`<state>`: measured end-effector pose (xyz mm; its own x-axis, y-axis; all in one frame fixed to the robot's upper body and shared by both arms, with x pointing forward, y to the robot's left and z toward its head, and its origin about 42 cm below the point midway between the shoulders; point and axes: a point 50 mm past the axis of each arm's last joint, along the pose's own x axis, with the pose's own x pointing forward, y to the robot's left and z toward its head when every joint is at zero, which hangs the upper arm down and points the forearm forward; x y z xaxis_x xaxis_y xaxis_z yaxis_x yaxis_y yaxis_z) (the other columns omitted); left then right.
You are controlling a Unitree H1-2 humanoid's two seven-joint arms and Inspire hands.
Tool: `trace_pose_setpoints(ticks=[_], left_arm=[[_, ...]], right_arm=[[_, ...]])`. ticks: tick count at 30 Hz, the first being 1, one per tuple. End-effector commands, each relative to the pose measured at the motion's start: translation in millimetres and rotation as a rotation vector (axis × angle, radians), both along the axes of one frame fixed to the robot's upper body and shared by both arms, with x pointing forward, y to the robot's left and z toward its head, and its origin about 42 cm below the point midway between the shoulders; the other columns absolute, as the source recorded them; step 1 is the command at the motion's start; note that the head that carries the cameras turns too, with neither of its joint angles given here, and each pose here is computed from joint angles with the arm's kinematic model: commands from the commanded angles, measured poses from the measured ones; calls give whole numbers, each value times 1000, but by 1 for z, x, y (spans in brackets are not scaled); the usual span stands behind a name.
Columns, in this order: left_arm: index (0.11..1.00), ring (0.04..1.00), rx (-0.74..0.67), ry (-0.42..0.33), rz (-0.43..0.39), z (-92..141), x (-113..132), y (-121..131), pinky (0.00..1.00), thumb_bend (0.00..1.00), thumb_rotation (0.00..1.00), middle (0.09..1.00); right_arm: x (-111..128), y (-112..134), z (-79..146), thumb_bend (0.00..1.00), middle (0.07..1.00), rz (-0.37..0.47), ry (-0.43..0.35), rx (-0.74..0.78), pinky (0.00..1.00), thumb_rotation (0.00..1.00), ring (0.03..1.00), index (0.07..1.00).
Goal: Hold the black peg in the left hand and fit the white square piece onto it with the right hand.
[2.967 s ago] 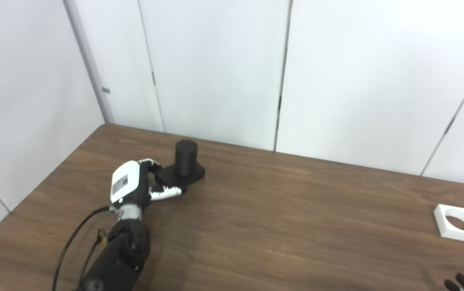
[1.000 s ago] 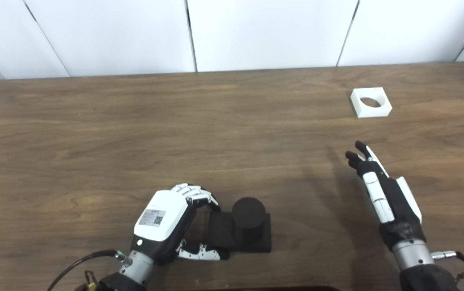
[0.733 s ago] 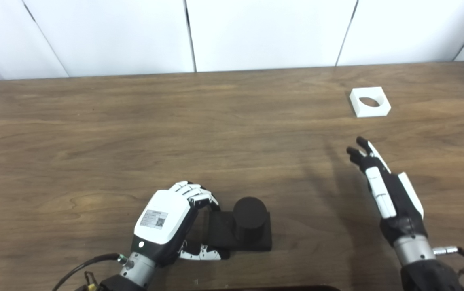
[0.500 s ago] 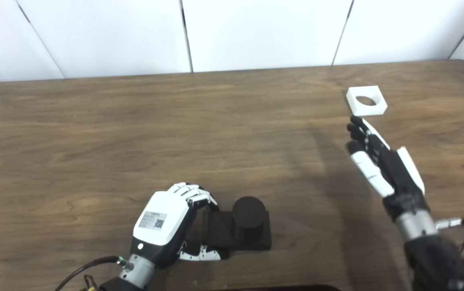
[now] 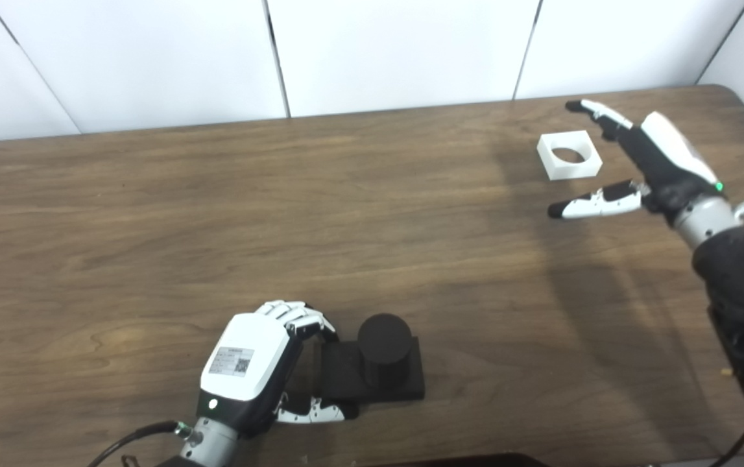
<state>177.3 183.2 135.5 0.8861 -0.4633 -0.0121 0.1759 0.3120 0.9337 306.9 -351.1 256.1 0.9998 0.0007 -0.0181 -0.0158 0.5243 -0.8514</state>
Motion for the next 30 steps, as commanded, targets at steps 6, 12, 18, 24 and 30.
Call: trace_pose_setpoints(ticks=[6,12,18,24,30], left_arm=[[485,772,32,27,-5,-10,-7,3,790,522,47,701],[485,766,30,20,-11,-10,-9,3,780,522,47,696],[485,770,27,27,-10,-12,-10,5,786,522,47,700],[485,768,22,25,-10,-13,-12,4,780,522,48,700],[485,768,21,19,-6,-11,-12,1,783,522,48,698]], right_arm=[[53,-26,25,897,944,-22,-36,-208,865,154,964,871],[93,-41,31,906,945,-53,-8,-315,936,153,970,856],[120,-44,39,884,956,-63,36,-370,956,137,989,857],[143,-42,38,901,949,-74,69,-424,933,133,982,846],[156,-34,35,927,945,-67,124,-474,928,159,977,836]])
